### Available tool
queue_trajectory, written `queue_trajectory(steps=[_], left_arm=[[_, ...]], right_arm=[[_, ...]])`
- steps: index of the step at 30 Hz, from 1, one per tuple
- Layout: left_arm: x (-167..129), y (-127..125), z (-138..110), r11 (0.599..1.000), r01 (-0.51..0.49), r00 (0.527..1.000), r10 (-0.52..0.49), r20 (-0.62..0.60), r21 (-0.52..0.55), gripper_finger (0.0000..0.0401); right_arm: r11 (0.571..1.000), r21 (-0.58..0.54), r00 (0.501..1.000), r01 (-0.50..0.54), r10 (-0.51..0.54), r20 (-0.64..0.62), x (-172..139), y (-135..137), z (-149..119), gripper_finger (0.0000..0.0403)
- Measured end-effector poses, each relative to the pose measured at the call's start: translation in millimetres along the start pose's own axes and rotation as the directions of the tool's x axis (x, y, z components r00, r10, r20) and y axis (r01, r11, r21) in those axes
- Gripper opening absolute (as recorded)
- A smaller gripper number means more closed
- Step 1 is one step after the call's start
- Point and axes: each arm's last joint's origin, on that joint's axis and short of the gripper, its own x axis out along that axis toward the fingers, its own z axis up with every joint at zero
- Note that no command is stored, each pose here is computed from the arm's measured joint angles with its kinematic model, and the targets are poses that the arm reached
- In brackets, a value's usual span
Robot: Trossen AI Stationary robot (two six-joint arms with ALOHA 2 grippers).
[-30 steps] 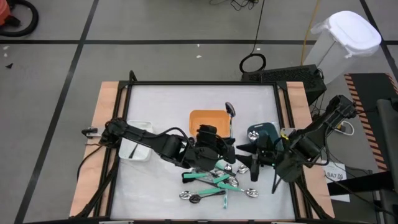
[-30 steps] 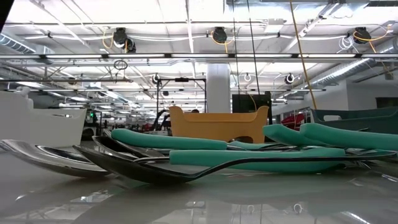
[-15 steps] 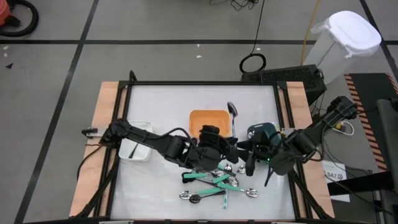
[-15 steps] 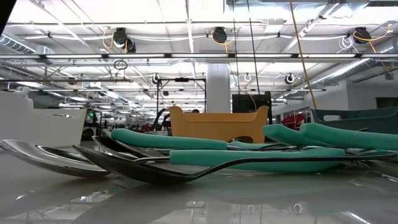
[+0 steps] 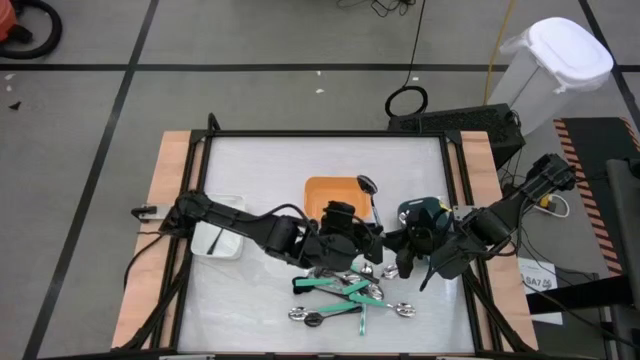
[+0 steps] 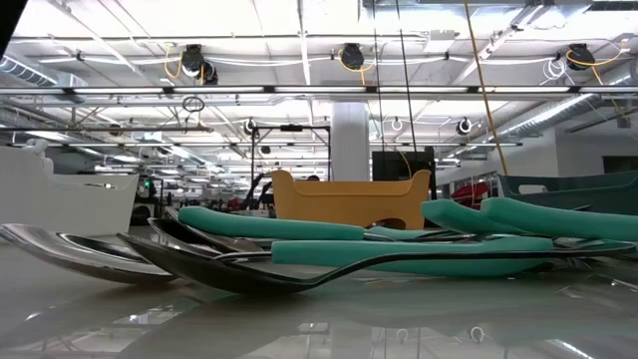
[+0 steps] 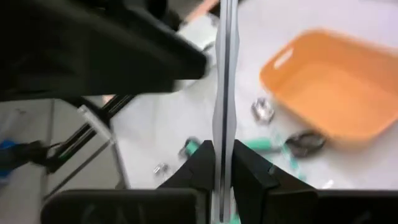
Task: Sort silverware by color (type)
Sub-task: Put the white spoon into the blue bin
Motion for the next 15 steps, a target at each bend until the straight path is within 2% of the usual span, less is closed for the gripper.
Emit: queue_trajectory(steps=[3, 6, 10, 15], left_arm=[[-4.3, 0.9, -3.7, 1.000, 0.000, 0.998, 0.002, -0.059, 0.021, 0.0172], [-5.5, 3.0, -5.9, 0.997, 0.017, 0.987, -0.005, -0.160, 0.071, 0.0196], [-10.0, 5.5, -7.9, 0.990, 0.059, 0.950, -0.016, -0.312, 0.128, 0.0205], [-16.7, 11.9, -14.4, 0.977, 0.044, 0.914, 0.044, -0.403, 0.208, 0.0206]], right_arm=[[0.998, 0.056, 0.999, 0.013, -0.010, -0.045, -8.1, -7.5, 1.9, 0.0030], [0.995, 0.101, 0.994, 0.019, -0.007, -0.110, -18.5, -16.0, 4.0, 0.0030], [0.987, 0.149, 0.968, 0.055, -0.016, -0.250, -30.1, -28.6, 4.1, 0.0030], [0.975, 0.177, 0.900, 0.135, -0.046, -0.434, -41.3, -41.9, 0.2, 0.0031]])
